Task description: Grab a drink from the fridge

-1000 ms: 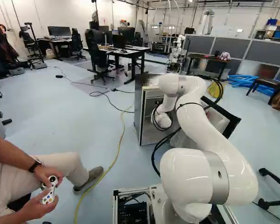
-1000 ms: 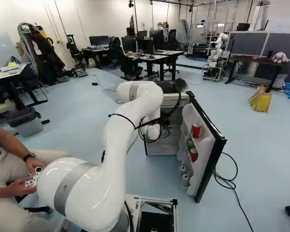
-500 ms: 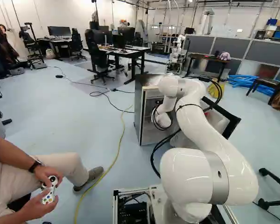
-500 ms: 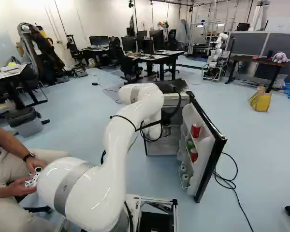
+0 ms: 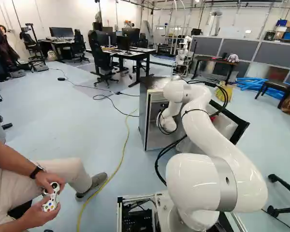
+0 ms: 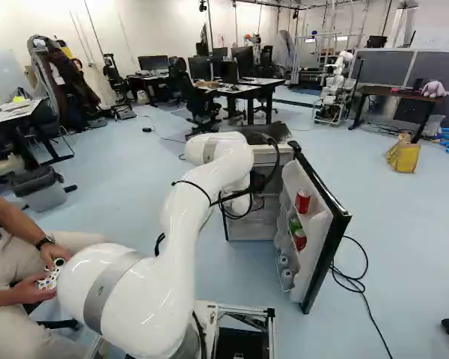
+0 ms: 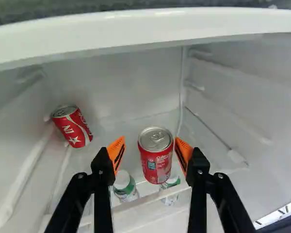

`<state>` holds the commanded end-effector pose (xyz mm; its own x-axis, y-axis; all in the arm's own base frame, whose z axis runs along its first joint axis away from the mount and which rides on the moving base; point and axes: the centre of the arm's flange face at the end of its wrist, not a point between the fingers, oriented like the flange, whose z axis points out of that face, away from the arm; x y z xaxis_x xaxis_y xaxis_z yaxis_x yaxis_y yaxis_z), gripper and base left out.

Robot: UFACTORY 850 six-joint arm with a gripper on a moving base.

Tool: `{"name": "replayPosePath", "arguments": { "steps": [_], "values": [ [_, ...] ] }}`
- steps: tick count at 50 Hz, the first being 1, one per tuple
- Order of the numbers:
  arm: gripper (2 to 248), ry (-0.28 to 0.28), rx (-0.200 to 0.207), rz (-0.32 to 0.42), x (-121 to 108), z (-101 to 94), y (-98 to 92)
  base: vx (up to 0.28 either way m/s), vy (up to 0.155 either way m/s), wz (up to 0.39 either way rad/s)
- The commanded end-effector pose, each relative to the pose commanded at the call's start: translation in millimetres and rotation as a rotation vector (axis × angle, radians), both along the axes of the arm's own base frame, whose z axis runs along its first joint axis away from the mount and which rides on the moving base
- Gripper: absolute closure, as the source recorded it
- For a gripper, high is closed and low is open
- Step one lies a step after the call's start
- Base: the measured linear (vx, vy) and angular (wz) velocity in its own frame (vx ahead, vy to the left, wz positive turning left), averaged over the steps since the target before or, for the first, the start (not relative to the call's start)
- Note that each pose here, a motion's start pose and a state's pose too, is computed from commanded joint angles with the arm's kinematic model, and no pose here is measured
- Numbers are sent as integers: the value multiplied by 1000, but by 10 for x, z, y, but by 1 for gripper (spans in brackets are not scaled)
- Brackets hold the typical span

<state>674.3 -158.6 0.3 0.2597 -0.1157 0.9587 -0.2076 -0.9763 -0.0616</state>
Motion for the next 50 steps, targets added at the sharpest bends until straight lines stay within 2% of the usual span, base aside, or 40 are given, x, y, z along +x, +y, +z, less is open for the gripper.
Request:
{"name": "replayPosePath", "arguments": {
  "steps": [36,37,41,42,46,47,50],
  "values": [
    [93,4,0,2,53,-36,0,0,0,0],
    [105,4,0,2,53,-36,0,0,0,0],
    [105,4,0,2,53,-36,0,0,0,0],
    [142,4,0,2,53,-36,0,0,0,0],
    [142,4,0,2,53,-36,0,0,0,0],
    [160,4,0,2,53,-36,0,0,0,0],
    [160,4,0,2,53,-36,0,0,0,0]
  ]
}}
